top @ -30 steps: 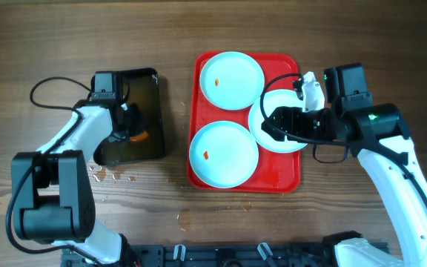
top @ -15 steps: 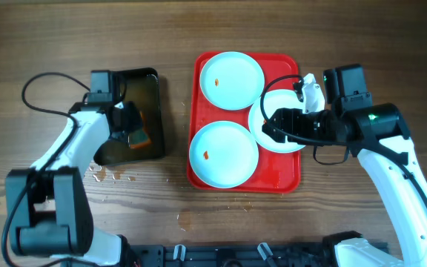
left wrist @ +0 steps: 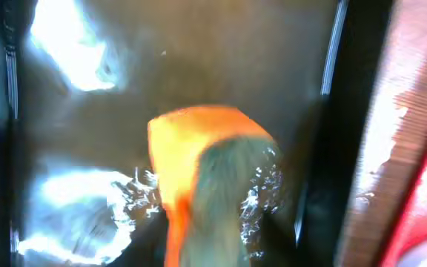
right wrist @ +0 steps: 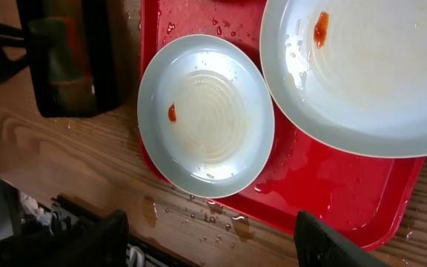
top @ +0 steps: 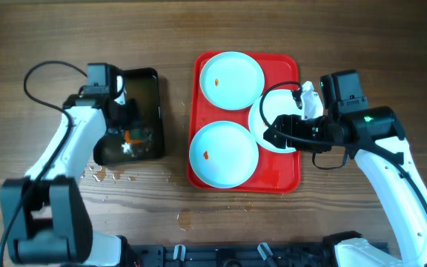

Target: Clean dirty plates on tray and stack at the side

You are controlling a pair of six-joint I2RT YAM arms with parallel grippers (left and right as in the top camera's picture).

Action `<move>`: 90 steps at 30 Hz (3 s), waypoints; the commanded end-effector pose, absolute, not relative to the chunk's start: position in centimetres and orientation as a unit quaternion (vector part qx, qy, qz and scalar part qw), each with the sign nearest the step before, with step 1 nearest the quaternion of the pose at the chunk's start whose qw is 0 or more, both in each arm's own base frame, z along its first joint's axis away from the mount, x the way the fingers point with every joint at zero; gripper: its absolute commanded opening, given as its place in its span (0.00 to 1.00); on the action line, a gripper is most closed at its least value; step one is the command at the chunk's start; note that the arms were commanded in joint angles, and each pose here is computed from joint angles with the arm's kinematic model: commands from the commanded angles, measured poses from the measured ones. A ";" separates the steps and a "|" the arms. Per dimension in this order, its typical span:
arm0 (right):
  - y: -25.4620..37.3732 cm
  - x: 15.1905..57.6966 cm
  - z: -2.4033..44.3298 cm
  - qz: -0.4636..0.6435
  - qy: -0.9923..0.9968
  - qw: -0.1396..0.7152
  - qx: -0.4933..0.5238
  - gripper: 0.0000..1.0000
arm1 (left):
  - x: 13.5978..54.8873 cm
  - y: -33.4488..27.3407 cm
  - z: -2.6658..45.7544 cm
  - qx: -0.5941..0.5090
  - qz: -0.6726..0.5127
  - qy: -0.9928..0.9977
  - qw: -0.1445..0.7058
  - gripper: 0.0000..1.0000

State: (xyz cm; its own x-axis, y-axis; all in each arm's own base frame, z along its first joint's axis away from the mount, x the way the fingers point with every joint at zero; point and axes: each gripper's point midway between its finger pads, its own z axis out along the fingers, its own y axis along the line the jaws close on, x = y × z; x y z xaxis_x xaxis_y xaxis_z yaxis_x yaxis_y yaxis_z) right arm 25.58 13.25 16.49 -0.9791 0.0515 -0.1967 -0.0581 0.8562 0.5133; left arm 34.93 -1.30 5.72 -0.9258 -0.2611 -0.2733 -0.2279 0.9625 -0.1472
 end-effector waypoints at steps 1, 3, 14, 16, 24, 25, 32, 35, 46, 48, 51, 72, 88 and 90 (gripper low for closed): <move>13.1 25.4 16.2 0.261 0.960 0.099 0.004 0.73 | 34.5 -1.5 6.4 -0.106 -0.057 0.982 0.147 0.60; 13.1 25.3 16.0 0.261 0.961 0.096 0.005 0.75 | 33.8 -1.5 5.4 -0.107 -0.055 0.984 0.133 0.61; 12.7 24.2 12.3 0.253 0.965 0.073 0.012 0.75 | 33.3 -1.6 1.6 -0.111 -0.058 0.985 0.119 0.04; 12.9 24.3 12.3 0.255 0.964 0.076 0.008 0.75 | 33.7 -1.7 3.6 -0.110 -0.060 0.984 0.125 0.04; 14.4 24.0 11.6 0.197 0.974 0.098 -0.052 0.72 | 35.1 -1.7 10.6 -0.107 -0.066 0.975 0.182 0.10; 14.2 24.1 11.4 0.185 0.976 0.101 -0.049 0.72 | 35.0 -1.7 10.1 -0.107 -0.065 0.977 0.175 0.13; 14.3 23.9 11.4 0.187 0.977 0.096 -0.042 0.74 | 33.8 -1.6 5.5 -0.111 -0.057 0.985 0.116 0.39; 14.2 23.6 11.3 0.185 0.978 0.090 -0.040 0.78 | 33.2 -1.6 3.3 -0.112 -0.054 0.988 0.089 0.45; 13.9 23.5 9.4 0.168 0.984 0.052 0.000 0.78 | 33.7 -2.1 0.5 -0.112 -0.065 0.989 0.068 0.04; 13.9 23.4 8.6 0.162 0.986 0.037 0.002 0.78 | 33.5 -2.1 0.9 -0.109 -0.064 0.990 0.066 0.04; 13.9 23.4 7.5 0.155 0.988 0.020 -0.008 0.78 | 33.7 -2.1 3.8 -0.112 -0.065 0.989 0.070 0.04; 15.8 25.7 -1.5 0.116 0.993 -0.026 -0.001 0.18 | 28.7 -10.2 14.4 -0.107 -0.183 0.975 0.073 0.04; 13.9 25.1 -2.1 0.060 0.993 -0.042 0.095 0.04 | 29.0 -19.7 8.3 -0.070 -0.157 0.985 0.033 0.04; 13.6 25.0 -2.1 0.053 0.992 -0.042 0.105 0.04 | 28.9 -21.2 6.8 -0.054 -0.161 0.985 0.021 0.04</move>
